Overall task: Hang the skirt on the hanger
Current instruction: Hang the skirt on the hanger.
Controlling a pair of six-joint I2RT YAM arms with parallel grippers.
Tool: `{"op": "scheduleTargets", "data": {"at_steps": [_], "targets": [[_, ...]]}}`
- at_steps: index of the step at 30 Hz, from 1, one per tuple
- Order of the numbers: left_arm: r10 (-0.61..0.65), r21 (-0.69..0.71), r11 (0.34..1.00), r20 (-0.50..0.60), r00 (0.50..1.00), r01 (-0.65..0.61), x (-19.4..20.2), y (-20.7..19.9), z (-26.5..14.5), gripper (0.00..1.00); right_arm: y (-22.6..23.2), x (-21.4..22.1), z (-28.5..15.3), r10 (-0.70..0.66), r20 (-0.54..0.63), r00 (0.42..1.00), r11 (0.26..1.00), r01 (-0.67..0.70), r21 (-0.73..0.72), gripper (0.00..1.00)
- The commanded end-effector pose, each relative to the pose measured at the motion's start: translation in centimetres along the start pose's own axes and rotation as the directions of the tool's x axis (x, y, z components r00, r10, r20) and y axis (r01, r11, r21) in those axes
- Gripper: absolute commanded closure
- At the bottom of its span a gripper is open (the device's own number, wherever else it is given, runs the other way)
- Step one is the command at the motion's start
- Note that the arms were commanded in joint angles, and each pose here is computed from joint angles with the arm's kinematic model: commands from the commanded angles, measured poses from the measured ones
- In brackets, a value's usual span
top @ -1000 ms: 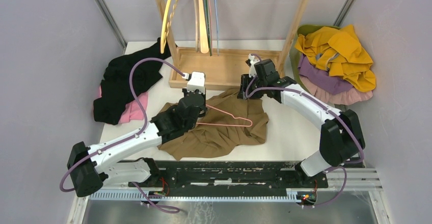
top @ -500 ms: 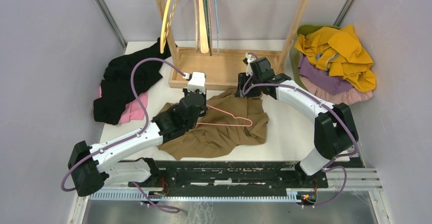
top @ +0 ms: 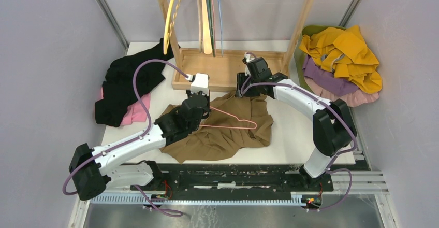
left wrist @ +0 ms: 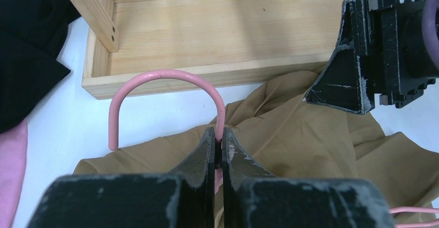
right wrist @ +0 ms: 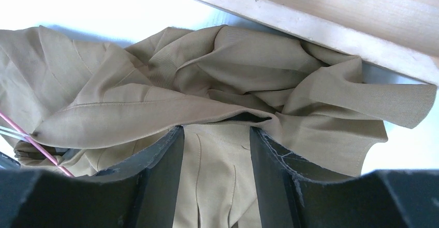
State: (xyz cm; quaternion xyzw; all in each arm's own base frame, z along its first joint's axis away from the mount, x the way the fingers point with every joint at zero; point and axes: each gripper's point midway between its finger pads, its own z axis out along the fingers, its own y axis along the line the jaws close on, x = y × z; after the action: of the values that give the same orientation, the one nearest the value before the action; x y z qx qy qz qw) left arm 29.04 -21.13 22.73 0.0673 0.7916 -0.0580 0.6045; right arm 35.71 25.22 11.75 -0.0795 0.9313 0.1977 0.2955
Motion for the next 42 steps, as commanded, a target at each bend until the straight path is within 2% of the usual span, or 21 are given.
{"op": "scheduleTargets", "data": {"at_steps": [1,7,12,21,31,34,38,42], "targets": [[0.02,0.002,1.0,0.036,0.999,-0.02,-0.8,0.1,0.4,0.97,0.7,-2.2,0.4,0.002,0.065,0.998,1.0,-0.003,0.025,0.44],[0.018,0.019,1.0,0.035,0.999,-0.019,-0.5,-0.2,0.7,0.97,1.3,-1.9,1.6,-0.038,0.048,0.998,0.998,0.036,0.05,0.44],[0.018,0.023,1.0,0.038,0.999,-0.019,-0.5,-0.2,0.9,0.97,2.9,-2.2,0.9,-0.152,0.078,0.985,0.986,0.146,0.075,0.46],[0.009,0.032,0.999,0.038,0.999,-0.011,-0.4,-0.3,1.4,0.97,1.8,-2.2,2.1,-0.269,0.031,0.963,0.95,0.26,0.173,0.57],[0.011,0.028,1.0,0.029,1.0,-0.012,-0.2,0.1,2.4,0.97,0.9,-2.3,4.1,-0.307,-0.002,0.952,0.929,0.3,0.216,0.67],[0.009,0.028,1.0,0.026,1.0,-0.01,-0.1,0.3,2.6,0.97,0.8,-2.0,4.4,-0.308,-0.007,0.951,0.929,0.302,0.213,0.64],[0.004,0.028,1.0,0.024,1.0,-0.005,0.0,0.5,2.9,0.97,0.8,-1.8,5.1,-0.307,-0.01,0.952,0.931,0.303,0.204,0.53],[-0.002,0.034,0.999,0.018,1.0,0.001,0.1,0.5,3.2,0.97,1.2,-1.3,6.2,-0.306,-0.034,0.951,0.936,0.307,0.174,0.5]]}}
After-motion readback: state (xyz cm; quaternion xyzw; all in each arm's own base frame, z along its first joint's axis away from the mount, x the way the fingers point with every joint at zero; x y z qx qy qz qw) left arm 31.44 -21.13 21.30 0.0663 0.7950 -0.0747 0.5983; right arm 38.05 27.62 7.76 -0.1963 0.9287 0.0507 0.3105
